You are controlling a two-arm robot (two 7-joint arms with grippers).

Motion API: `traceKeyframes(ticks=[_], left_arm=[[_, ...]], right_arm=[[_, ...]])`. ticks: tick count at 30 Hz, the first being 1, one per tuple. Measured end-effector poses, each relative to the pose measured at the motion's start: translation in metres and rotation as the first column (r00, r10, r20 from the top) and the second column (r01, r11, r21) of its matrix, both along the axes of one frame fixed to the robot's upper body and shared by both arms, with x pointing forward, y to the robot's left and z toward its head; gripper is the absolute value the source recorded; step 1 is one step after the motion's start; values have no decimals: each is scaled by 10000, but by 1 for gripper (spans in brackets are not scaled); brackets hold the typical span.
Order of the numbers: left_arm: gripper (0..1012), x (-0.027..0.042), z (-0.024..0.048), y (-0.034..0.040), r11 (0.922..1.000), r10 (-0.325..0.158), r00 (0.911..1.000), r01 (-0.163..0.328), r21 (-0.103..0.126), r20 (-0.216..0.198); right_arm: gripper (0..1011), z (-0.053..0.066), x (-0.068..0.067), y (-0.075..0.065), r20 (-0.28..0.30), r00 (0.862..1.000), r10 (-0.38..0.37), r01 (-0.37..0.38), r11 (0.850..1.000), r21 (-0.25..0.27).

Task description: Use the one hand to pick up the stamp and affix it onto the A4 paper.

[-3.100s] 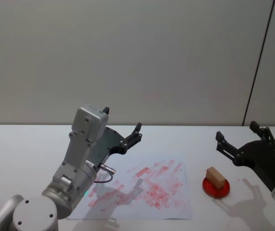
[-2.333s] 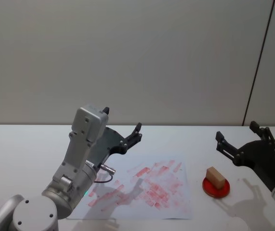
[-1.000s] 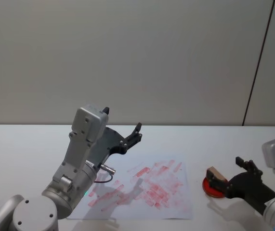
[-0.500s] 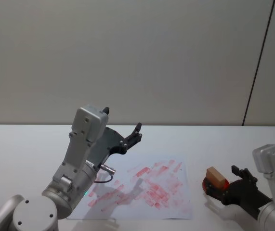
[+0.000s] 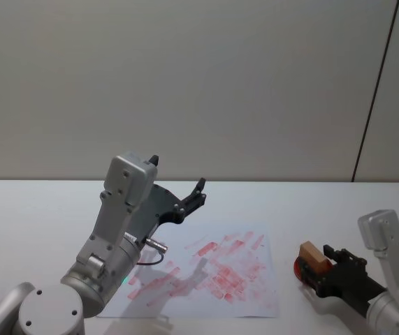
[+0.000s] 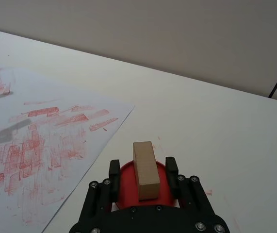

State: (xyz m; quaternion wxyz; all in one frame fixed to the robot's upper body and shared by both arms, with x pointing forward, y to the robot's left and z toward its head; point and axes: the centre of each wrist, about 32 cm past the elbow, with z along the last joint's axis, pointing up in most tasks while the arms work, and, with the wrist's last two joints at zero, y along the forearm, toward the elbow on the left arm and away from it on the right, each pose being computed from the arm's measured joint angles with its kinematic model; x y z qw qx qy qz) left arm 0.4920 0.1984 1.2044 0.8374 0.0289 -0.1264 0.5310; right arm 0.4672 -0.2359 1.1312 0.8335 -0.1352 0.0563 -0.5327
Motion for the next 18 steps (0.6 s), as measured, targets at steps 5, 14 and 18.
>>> traceKeyframes(ticks=[5,14,18], left_arm=[[1002,0,0,0,10000,0,10000,0,0,0],[1002,0,0,0,10000,0,10000,0,0,1],[1002,0,0,0,10000,0,10000,0,0,0]], right_arm=[[424,-21,38,14,-26,10000,-32,32,10000,48],[216,-34,93,29,87,9999,-79,77,9999,151],[216,-26,103,34,232,9997,-70,65,9998,199]])
